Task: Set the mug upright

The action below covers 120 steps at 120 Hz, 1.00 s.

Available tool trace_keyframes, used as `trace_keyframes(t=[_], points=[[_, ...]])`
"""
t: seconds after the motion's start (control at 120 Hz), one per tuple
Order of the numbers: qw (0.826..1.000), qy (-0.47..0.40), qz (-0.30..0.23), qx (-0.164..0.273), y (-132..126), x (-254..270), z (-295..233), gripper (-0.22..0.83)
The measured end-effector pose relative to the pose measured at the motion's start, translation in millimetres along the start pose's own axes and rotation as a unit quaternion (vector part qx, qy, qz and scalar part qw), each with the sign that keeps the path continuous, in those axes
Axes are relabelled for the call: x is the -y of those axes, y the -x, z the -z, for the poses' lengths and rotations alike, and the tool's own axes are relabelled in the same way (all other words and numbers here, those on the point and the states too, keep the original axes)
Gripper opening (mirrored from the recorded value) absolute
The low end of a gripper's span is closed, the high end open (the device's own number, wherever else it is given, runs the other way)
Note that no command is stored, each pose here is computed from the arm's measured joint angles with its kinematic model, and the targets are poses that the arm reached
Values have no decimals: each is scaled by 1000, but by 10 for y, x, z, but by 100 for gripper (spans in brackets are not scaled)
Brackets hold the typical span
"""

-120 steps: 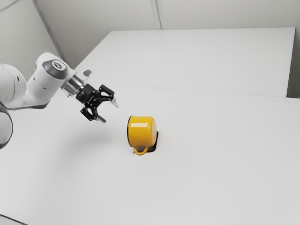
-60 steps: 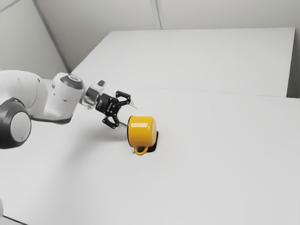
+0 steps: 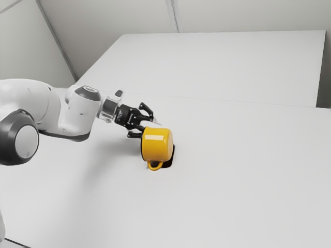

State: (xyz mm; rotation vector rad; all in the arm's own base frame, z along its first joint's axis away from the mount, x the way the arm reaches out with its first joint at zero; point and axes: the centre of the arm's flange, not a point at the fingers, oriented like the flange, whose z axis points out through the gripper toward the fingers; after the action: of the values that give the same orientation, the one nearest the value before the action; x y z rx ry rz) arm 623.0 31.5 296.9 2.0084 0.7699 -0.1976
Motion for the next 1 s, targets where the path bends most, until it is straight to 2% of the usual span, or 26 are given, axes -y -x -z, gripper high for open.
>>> trace_keyframes(t=[0.058, 0.175, 0.408, 0.542, 0.633, 0.75, 0.9, 1.0], points=[[1000, -2, -2, -2, 1, -18, -2, 1], [1000, -7, -8, -6, 25, -75, -77, -6], [999, -14, -18, -24, 56, -220, -137, -12], [992, -88, -85, -31, 291, -516, -52, -13], [969, -189, -155, -41, 448, -696, 61, -14], [923, -313, -218, -54, 533, -724, 148, -14], [866, -418, -267, -67, 631, -692, 251, -14], [839, -458, -285, -73, 702, -575, 249, -14]])
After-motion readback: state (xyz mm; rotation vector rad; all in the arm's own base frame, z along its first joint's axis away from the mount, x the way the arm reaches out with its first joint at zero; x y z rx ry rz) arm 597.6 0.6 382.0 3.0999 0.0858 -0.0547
